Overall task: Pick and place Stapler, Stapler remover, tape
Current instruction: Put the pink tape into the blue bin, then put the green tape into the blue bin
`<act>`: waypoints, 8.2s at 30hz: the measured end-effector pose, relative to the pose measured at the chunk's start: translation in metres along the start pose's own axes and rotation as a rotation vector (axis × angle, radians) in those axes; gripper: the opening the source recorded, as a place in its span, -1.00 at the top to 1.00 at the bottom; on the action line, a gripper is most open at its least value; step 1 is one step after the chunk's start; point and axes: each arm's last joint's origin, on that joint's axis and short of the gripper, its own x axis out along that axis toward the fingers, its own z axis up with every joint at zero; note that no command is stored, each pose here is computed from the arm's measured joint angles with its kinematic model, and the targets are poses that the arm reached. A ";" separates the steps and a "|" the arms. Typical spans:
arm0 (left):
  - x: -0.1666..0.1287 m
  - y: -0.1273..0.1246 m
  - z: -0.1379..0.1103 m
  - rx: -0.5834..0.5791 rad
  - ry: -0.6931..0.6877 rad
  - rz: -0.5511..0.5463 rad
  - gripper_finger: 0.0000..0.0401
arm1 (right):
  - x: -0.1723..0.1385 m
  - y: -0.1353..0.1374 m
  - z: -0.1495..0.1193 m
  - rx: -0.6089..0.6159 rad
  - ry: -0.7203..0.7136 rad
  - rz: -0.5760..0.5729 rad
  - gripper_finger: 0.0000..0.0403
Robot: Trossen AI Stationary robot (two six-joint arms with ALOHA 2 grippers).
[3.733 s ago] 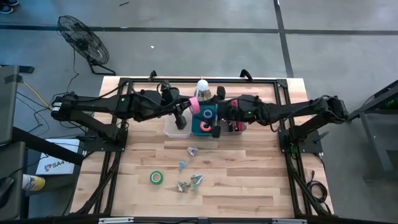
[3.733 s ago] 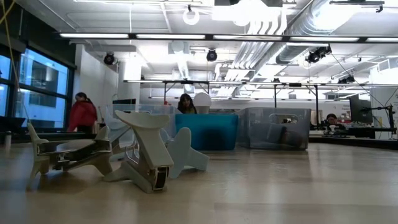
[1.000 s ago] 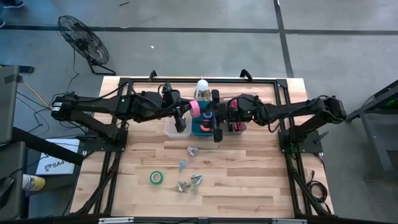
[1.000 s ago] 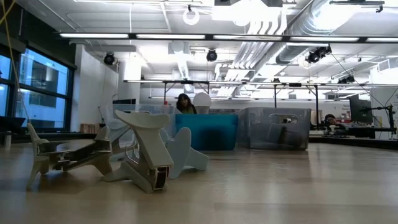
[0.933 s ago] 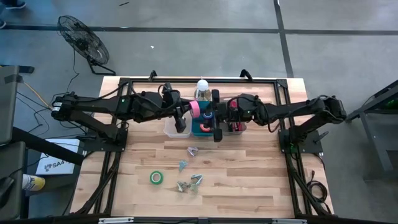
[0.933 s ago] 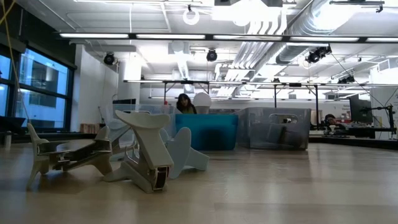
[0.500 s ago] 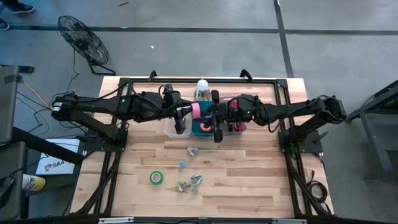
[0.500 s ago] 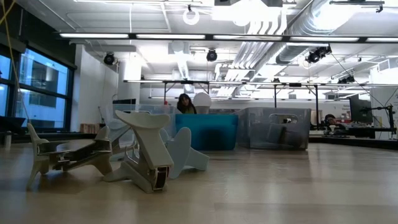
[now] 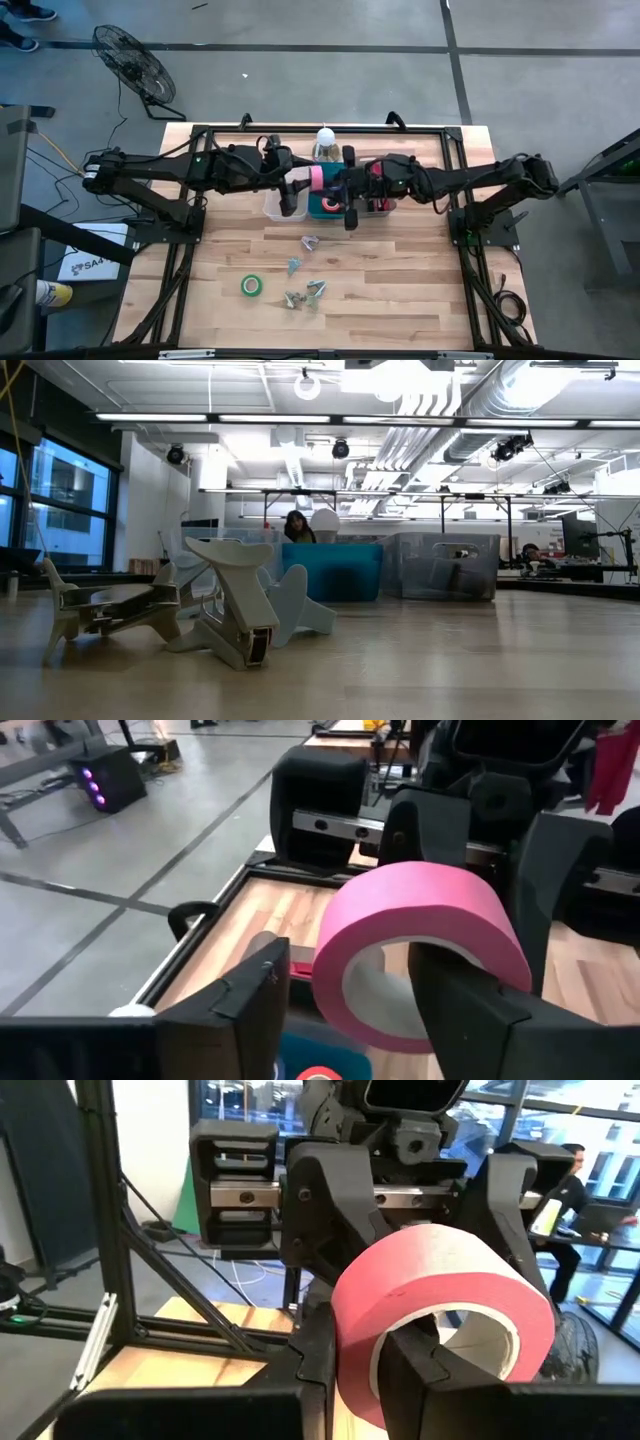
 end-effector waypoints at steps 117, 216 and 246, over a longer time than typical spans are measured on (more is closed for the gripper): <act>-0.077 0.033 -0.007 -0.042 0.131 0.176 -0.11 | 0.087 -0.119 -0.166 0.529 1.422 -0.379 0.81; -0.078 0.033 -0.009 -0.039 0.146 0.174 -0.11 | 0.095 -0.125 -0.125 0.482 1.401 -0.337 0.01; -0.104 0.044 -0.031 -0.109 0.354 0.218 -0.11 | 0.085 -0.111 -0.054 0.402 1.357 -0.305 0.07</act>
